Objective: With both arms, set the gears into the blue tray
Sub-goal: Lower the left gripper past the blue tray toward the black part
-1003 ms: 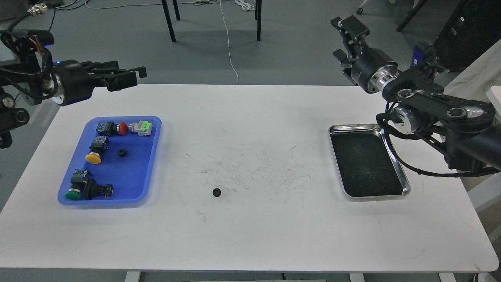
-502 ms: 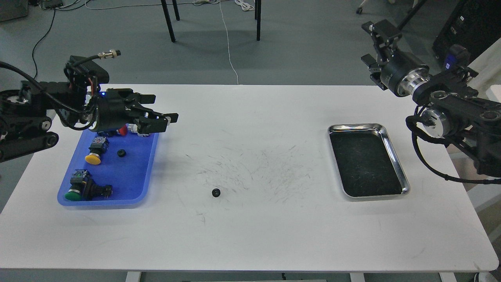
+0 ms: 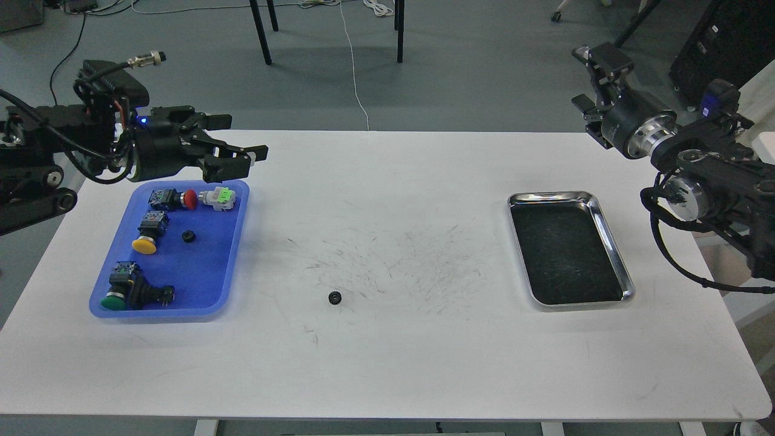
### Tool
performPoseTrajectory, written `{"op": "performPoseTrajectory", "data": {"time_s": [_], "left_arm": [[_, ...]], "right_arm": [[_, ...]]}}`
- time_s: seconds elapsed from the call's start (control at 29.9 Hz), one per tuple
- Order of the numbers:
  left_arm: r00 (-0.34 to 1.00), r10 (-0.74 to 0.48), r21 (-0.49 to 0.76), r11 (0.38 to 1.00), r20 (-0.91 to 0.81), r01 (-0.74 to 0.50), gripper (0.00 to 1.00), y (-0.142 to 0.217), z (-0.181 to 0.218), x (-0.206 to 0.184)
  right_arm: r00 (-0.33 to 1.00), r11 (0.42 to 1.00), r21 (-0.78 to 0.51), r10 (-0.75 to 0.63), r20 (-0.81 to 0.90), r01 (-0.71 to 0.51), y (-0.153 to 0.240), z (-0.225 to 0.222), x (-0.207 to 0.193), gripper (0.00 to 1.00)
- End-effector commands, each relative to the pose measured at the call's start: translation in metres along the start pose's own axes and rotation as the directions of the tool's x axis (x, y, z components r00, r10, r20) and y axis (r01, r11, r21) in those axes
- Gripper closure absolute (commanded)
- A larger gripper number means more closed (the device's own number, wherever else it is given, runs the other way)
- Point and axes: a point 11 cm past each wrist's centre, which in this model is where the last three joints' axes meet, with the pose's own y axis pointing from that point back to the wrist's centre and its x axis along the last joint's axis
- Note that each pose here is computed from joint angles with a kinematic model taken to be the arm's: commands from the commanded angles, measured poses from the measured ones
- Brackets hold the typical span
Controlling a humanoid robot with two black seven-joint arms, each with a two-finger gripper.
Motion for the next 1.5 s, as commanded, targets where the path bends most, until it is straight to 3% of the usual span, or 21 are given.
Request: {"op": "performPoseTrajectory", "data": {"time_s": [0.0,0.5,0.7,1.0,1.47], "left_arm": [[1.0,-0.004,-0.021,1.0,-0.022,0.004,0.02,-0.001,0.007,-0.007],[0.925,-0.177,-0.126,0.965,0.335,0.231,0.03,-0.006,0.035,-0.047],[0.89,-0.164,-0.212,0.938,0.426,0.275,0.03,-0.015,0.064,-0.053],[0.866,-0.154,-0.26,0.916,0.475,0.306,0.04,-0.046,0.083,-0.06],[0.855,-0.225,-0.276,0.882,0.467,0.383,0.02,-0.065,0.093,-0.105]], "right_arm": [[1.0,1.0,0.001,0.0,0.001,0.0,0.0,0.0,0.0,0.06],[0.999,0.998,0.039,0.044,0.023,-0.045,0.002,-0.011,0.013,0.05],[0.995,0.997,0.026,0.063,0.083,-0.066,0.004,0.0,0.01,0.03],[0.947,0.991,-0.016,0.133,0.293,-0.134,0.008,0.009,0.02,0.03],[0.944,0.989,-0.037,0.147,0.296,-0.142,0.011,0.02,0.019,0.03]]}}
